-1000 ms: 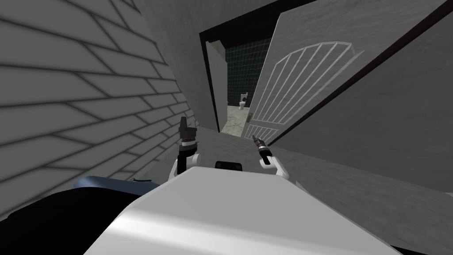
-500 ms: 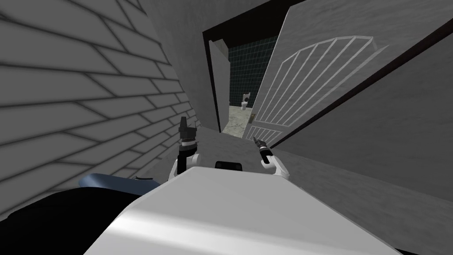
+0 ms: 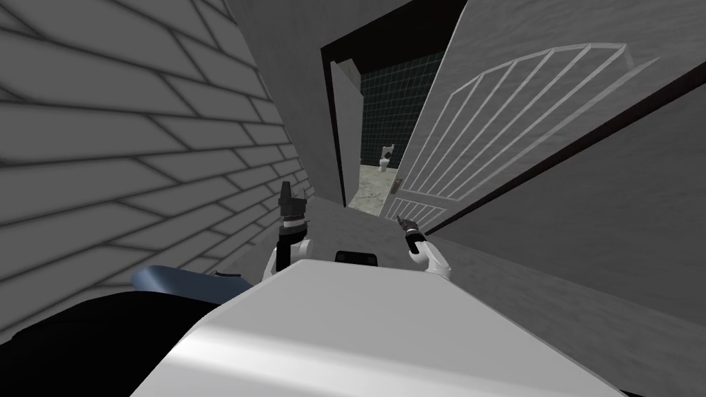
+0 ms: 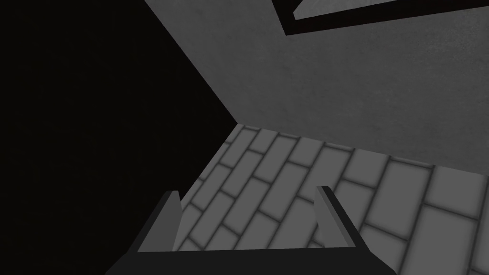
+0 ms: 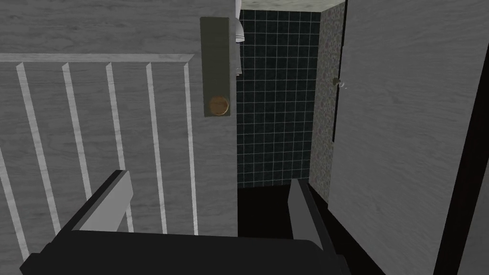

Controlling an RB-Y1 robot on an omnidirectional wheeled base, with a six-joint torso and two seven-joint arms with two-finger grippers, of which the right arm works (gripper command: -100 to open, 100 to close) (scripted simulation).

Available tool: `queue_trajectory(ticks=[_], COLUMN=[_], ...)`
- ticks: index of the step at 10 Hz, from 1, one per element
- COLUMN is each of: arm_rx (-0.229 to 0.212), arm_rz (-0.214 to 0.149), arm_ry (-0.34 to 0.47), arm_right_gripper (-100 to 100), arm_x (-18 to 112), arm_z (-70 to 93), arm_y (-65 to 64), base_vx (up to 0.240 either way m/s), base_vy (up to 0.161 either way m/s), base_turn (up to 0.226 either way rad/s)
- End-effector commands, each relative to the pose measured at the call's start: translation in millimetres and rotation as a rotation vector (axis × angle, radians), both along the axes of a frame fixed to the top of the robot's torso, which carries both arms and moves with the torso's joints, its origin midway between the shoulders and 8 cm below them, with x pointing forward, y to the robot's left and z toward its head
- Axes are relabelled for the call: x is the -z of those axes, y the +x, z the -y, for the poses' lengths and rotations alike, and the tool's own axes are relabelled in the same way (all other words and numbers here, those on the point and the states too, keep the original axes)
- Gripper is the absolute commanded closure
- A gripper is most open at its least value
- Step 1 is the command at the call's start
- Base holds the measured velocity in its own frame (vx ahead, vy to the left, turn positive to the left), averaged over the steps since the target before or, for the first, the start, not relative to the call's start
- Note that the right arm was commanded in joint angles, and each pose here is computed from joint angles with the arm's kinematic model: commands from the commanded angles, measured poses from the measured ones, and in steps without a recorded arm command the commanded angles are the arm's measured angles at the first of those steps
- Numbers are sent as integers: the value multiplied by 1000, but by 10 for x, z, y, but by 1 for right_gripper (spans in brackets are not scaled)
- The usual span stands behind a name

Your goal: Push the door open

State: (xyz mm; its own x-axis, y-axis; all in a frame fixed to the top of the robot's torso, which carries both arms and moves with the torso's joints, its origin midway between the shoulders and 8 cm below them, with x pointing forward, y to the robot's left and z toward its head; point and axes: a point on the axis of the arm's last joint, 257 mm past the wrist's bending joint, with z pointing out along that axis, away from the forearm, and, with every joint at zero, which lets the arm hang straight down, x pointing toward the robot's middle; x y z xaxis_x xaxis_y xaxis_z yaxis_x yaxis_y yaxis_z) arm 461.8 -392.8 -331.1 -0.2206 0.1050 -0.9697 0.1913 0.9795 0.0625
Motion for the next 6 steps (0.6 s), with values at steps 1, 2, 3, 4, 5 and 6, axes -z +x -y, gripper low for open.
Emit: queue_trajectory(ticks=[1,2,3,4,5,6], arm_rx=[21,16,34,30,49,43], arm_rz=[-37,-40,-70,-72,-101,-103], arm_ry=[-65,-85,-137,-154,-204,-225], arm_right_gripper=[-100,-100,-100,-100,-100,-100], arm_x=[106,103,177,173,238,232], arm_z=[148,149,289,289,431,432], arm_y=[-25,-24,-40,-39,-57,-56], base_vx=[56,49,62,50,51,48], base_vy=[7,0,-5,-4,-3,-5], base_turn=[75,58,105,55,106,50])
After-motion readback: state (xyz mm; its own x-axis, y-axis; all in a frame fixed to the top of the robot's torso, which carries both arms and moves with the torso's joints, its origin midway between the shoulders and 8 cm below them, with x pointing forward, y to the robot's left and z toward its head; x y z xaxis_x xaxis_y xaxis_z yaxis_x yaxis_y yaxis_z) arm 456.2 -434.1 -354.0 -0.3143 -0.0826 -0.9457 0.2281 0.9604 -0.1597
